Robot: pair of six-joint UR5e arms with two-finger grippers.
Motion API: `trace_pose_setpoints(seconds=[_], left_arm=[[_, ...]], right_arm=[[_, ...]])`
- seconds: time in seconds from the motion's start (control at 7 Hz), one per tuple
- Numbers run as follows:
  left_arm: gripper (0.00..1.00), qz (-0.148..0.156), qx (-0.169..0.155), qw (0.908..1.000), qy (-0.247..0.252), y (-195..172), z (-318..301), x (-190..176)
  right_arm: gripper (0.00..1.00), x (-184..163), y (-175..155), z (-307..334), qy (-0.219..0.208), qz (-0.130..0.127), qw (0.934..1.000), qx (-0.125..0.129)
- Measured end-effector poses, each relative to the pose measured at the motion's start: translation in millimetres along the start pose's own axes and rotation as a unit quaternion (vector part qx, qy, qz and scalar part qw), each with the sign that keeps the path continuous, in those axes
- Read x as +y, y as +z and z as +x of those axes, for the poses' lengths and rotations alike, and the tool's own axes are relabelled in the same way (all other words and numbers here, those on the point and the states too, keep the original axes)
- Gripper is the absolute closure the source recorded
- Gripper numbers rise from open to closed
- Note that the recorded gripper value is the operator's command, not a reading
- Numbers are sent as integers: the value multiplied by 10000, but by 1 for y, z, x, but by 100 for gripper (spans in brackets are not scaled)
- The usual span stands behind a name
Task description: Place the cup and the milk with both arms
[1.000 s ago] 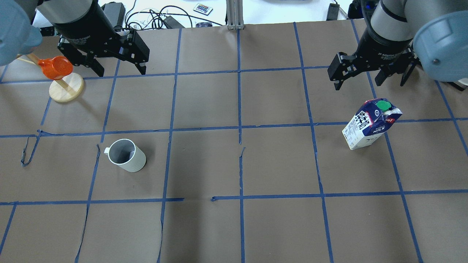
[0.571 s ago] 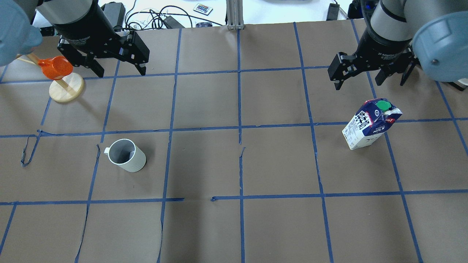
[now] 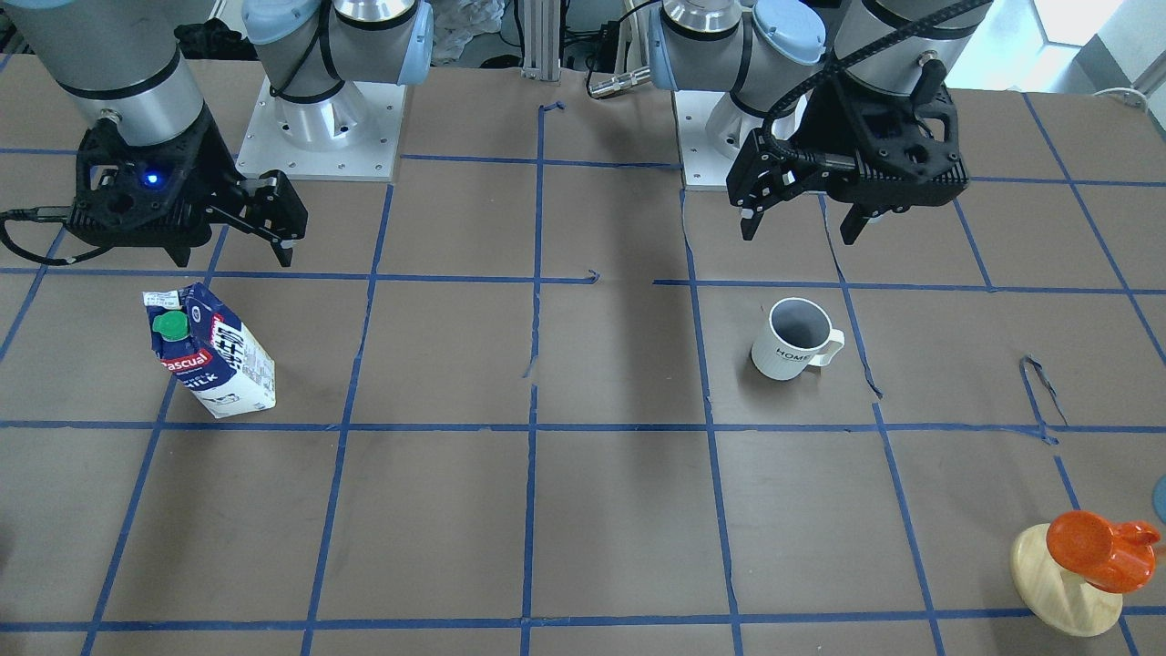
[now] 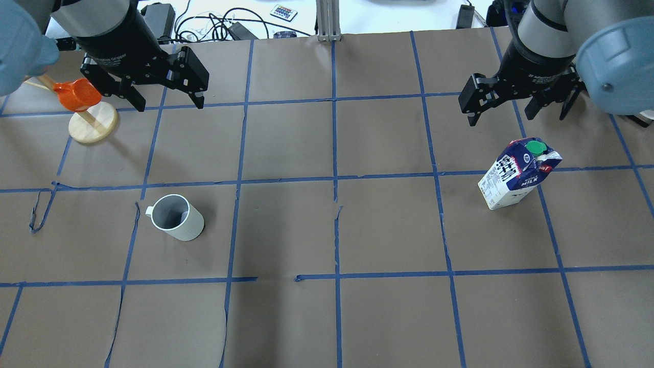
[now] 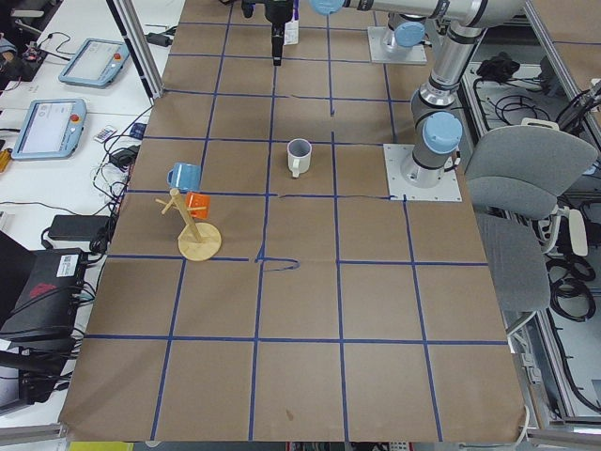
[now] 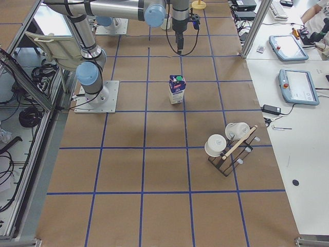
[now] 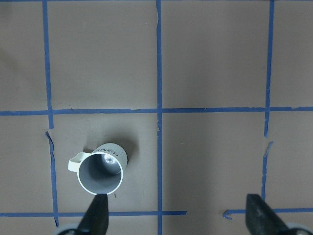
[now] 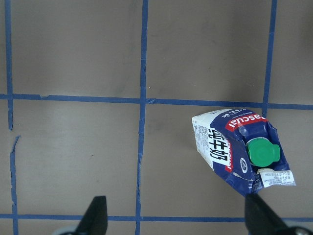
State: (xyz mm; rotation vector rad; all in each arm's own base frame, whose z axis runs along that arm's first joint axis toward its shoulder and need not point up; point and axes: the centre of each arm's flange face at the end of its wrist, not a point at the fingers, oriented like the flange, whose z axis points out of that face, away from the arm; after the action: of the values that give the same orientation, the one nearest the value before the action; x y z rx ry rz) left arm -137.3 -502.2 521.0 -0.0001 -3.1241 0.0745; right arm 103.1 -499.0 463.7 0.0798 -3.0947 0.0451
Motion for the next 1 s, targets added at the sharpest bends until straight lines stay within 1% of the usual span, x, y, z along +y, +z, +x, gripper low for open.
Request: trace_pose_setpoints(seconds=[0.71, 1.0], left_arm=[[0, -9, -4, 10000, 1, 1, 0, 3], [0, -126, 20, 9999, 8, 12, 0, 6]], right_arm=[[0, 0, 2, 1, 6, -30, 10000, 13], [0, -2, 4, 7, 32, -57, 10000, 7]])
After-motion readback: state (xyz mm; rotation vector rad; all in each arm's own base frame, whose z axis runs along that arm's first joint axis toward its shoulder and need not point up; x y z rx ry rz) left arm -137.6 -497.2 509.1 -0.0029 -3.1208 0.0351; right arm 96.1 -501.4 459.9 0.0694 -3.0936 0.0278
